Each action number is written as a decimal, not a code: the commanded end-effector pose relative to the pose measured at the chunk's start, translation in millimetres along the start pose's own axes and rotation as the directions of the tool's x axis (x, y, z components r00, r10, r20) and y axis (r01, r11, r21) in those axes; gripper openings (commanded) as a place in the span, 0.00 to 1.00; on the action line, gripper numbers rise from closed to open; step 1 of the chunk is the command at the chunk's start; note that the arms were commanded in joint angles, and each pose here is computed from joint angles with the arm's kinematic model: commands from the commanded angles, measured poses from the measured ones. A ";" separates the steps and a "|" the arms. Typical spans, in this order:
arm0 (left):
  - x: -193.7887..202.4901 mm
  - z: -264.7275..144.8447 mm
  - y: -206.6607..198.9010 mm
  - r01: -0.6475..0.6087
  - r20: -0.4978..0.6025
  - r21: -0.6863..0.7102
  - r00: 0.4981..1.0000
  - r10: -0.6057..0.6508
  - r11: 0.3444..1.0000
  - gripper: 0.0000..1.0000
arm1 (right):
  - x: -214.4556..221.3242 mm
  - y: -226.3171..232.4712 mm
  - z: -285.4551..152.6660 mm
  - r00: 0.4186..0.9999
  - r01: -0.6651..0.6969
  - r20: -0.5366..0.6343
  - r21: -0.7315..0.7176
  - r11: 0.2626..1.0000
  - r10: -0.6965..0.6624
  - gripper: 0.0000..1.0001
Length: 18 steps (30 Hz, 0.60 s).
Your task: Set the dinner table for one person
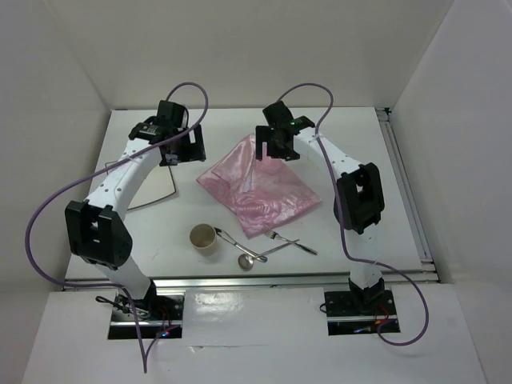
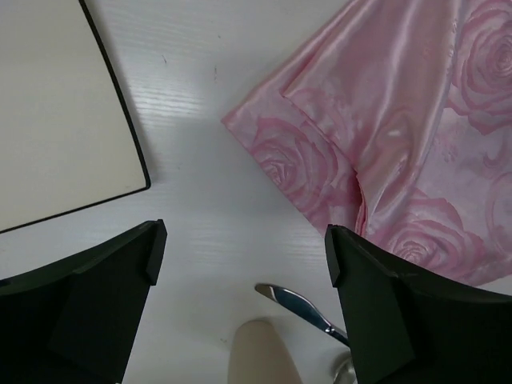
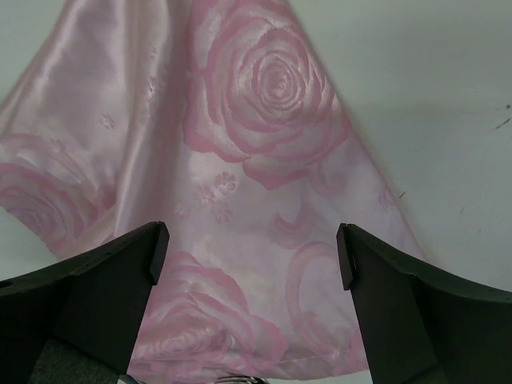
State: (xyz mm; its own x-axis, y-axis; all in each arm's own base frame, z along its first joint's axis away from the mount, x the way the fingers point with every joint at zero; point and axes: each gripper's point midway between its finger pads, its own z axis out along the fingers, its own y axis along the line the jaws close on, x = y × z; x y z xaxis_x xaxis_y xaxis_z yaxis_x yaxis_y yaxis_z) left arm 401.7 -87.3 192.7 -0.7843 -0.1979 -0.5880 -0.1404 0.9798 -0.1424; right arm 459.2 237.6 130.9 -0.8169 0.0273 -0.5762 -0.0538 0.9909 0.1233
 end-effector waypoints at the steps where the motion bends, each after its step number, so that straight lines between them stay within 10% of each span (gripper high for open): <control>1: 10.8 -2.3 -13.8 0.026 -0.052 0.068 0.998 -0.023 0.997 1.00 | -10.6 9.8 -31.1 0.998 -0.018 0.058 -0.054 0.998 0.021 1.00; 7: 21.8 -2.3 -15.7 0.036 -0.076 0.110 0.997 -0.028 0.993 0.71 | -10.7 21.4 -38.6 0.998 0.022 0.066 -0.070 0.997 -0.017 1.00; 12: 17.0 -9.1 8.1 0.127 -0.091 0.085 0.989 -0.119 0.988 0.50 | -7.7 69.0 -44.3 0.988 0.132 0.100 -0.141 0.981 -0.119 0.78; 18: 13.6 -16.9 22.4 0.173 -0.098 0.110 0.982 -0.163 0.979 0.55 | -18.6 96.1 -43.0 0.983 0.152 0.131 -0.222 0.963 -0.125 0.85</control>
State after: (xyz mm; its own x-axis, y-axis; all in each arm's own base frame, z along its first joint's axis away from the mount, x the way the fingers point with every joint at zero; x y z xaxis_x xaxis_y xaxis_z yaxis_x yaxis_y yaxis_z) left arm 387.6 -62.3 174.0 -0.8176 -0.3448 -0.4611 -0.2378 0.9316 -0.2748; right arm 430.4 316.0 169.3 -0.7608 -0.0985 -0.6415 -0.2691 0.9473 0.1737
